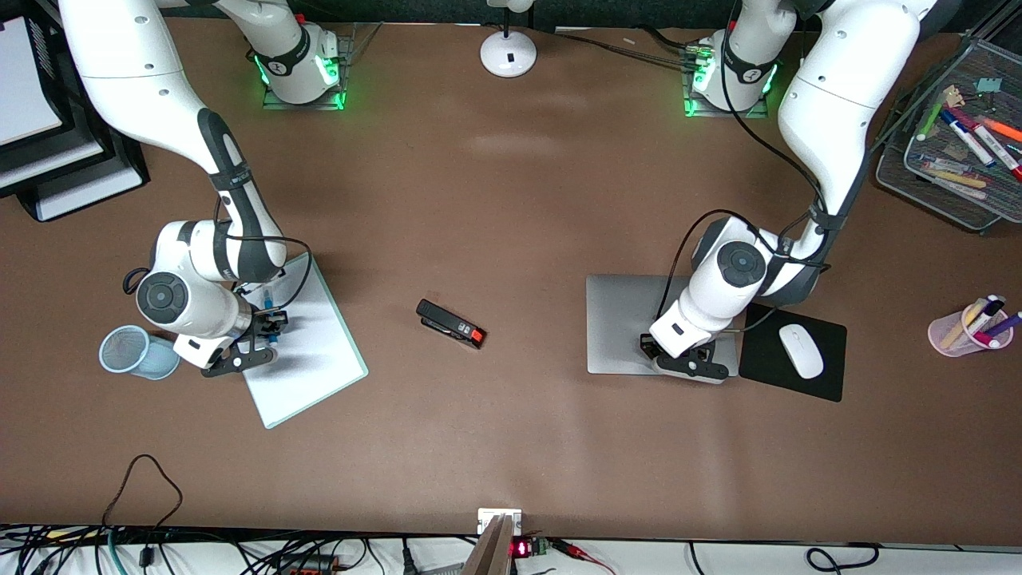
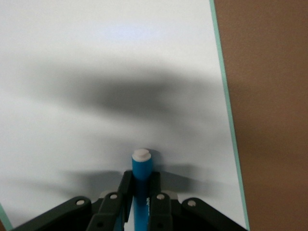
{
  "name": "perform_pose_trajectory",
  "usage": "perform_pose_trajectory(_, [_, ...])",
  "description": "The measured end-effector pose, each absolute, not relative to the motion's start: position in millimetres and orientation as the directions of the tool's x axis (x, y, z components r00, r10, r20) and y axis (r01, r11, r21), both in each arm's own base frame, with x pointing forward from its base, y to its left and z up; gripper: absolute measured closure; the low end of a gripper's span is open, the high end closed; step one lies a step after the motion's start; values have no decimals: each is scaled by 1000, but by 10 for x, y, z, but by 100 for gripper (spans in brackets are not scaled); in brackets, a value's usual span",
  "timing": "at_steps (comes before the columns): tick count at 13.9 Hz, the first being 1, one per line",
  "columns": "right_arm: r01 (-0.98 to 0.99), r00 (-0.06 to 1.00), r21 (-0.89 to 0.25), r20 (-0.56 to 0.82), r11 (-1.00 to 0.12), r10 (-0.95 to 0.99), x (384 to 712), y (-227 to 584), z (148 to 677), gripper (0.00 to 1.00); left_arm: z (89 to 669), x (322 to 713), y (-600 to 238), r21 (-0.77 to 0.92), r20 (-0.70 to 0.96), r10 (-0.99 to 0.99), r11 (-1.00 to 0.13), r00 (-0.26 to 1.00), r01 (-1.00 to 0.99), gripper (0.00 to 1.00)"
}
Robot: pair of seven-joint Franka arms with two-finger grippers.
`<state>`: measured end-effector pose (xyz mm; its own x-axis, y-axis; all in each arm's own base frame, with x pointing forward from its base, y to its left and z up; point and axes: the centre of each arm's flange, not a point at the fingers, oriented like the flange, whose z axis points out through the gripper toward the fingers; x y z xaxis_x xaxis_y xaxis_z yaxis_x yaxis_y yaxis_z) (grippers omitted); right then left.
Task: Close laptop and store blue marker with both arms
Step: 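Lift the marker with the right gripper while the left gripper withdraws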
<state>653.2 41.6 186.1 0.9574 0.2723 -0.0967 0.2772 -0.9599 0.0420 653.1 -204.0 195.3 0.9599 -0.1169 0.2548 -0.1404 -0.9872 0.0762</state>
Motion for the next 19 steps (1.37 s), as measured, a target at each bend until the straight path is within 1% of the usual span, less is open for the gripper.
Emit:
perform_pose_trajectory(3, [325, 944, 42, -79, -945, 321, 6576, 423, 1926, 82, 2290, 6618, -1955, 34, 222, -125, -990, 967, -136, 99])
perform_pose_trajectory(5, [365, 931, 48, -44, -930, 363, 6663, 438, 2114, 82, 2648, 6619, -1939, -10, 167, -131, -991, 977, -131, 99])
perform_pose_trajectory(6, [384, 923, 52, -25, -922, 383, 6699, 444, 2244, 82, 2845, 6599, -1934, -34, 137, -133, -991, 982, -129, 96])
perform_pose_trajectory(7, [409, 912, 57, -4, -911, 409, 6729, 449, 2398, 82, 3047, 6569, -1920, -59, 107, -131, -990, 986, -126, 96])
perform_pose_trajectory(9, [492, 869, 67, 25, -868, 494, 6755, 454, 2726, 82, 3458, 6467, -1887, -108, 41, -125, -987, 991, -120, 96])
perform_pose_trajectory(12, [652, 753, 87, 42, -753, 657, 6753, 416, 3146, 82, 4039, 6206, -1969, -154, -48, -123, -980, 991, -129, 94])
perform_pose_trajectory(13, [699, 708, 99, 49, -708, 705, 6752, 390, 3277, 82, 4228, 6112, -1977, -157, -72, -113, -980, 991, -123, 89])
perform_pose_trajectory(14, [736, 667, 108, 51, -668, 743, 6746, 354, 3396, 82, 4407, 6027, -1963, -160, -89, -109, -980, 990, -122, 81])
perform_pose_trajectory(16, [781, 615, 88, 64, -619, 786, 6724, 216, 3589, 82, 4741, 5883, -1904, -161, -111, -124, -977, 986, -141, 63])
perform_pose_trajectory(17, [801, 590, 62, 88, -596, 802, 6729, 114, 3682, 82, 4891, 5826, -1874, -149, -117, -127, -978, 985, -144, 52])
perform_pose_trajectory(18, [824, 557, 42, 118, -565, 822, 6748, -2, 3774, 82, 5021, 5799, -1840, -130, -113, -123, -982, 986, -138, 44])
perform_pose_trajectory(19, [847, 521, 34, 144, -530, 842, 6770, -129, 3857, 82, 5120, 5791, -1790, -112, -108, -114, -986, 988, -126, 33])
